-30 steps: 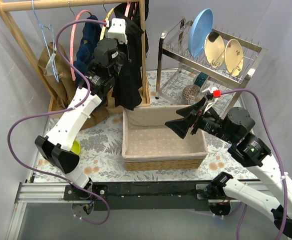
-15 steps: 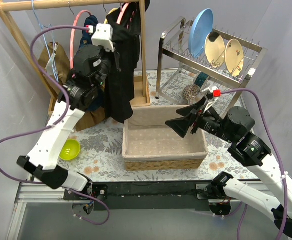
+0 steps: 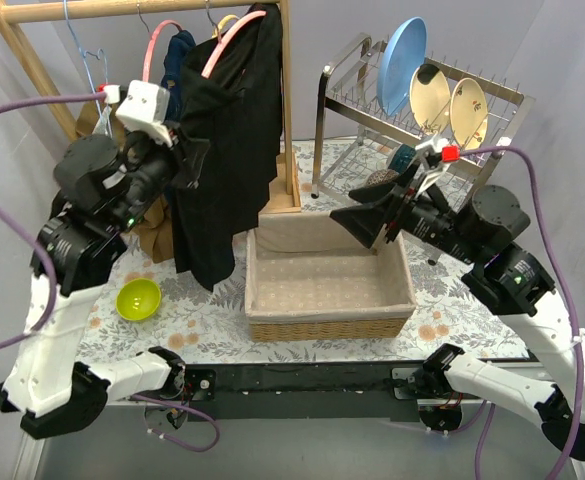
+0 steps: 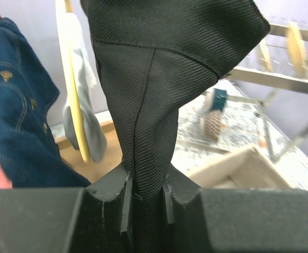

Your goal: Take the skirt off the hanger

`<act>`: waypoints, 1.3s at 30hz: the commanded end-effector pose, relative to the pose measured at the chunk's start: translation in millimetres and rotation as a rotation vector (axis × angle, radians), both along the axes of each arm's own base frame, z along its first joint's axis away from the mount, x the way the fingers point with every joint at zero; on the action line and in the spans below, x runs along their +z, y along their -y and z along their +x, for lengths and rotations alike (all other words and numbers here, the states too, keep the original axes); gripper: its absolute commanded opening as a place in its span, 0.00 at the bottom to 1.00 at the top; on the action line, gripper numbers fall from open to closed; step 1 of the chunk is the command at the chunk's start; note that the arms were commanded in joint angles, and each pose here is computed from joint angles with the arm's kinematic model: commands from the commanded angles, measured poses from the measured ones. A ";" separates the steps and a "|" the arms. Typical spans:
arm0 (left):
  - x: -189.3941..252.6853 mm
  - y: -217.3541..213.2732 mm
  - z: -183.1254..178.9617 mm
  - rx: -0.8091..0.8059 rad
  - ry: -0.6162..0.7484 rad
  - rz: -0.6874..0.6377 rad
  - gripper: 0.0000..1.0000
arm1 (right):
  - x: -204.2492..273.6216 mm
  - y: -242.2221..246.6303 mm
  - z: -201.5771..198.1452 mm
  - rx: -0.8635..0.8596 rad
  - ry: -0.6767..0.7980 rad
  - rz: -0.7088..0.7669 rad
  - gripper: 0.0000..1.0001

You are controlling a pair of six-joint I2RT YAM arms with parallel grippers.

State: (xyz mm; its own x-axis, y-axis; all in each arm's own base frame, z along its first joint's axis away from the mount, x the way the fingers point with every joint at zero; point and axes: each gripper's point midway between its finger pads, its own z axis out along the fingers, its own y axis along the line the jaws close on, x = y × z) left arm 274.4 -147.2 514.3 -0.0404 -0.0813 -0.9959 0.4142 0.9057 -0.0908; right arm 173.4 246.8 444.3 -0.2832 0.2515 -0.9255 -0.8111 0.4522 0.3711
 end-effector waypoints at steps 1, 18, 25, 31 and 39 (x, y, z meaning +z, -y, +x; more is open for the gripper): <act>41.7 0.2 -53.2 -0.154 0.113 -0.076 0.00 | 58.0 3.1 -2.2 -0.001 0.138 0.068 0.77; -9.0 90.3 -119.5 -0.815 -0.104 -0.154 0.00 | 149.9 -36.9 17.6 0.092 0.428 0.146 0.72; -22.8 88.6 -109.8 -0.778 -0.086 -0.111 0.00 | 152.0 -18.0 24.3 -0.022 0.427 0.162 0.70; -31.8 86.1 -106.1 -0.757 -0.081 -0.077 0.00 | 151.8 -6.1 38.4 -0.128 0.389 0.177 0.65; -18.4 87.3 -116.2 -0.805 -0.046 -0.086 0.00 | 142.3 -18.2 52.2 -0.129 0.361 0.160 0.63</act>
State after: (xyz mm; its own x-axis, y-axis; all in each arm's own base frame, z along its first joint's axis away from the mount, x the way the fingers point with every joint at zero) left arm 174.3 -237.6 453.9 -0.3015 -0.0151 -0.9533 0.8801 0.3801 -0.2844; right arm 216.8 263.9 579.3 0.0709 0.3887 -0.9186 -0.8548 0.4984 0.1449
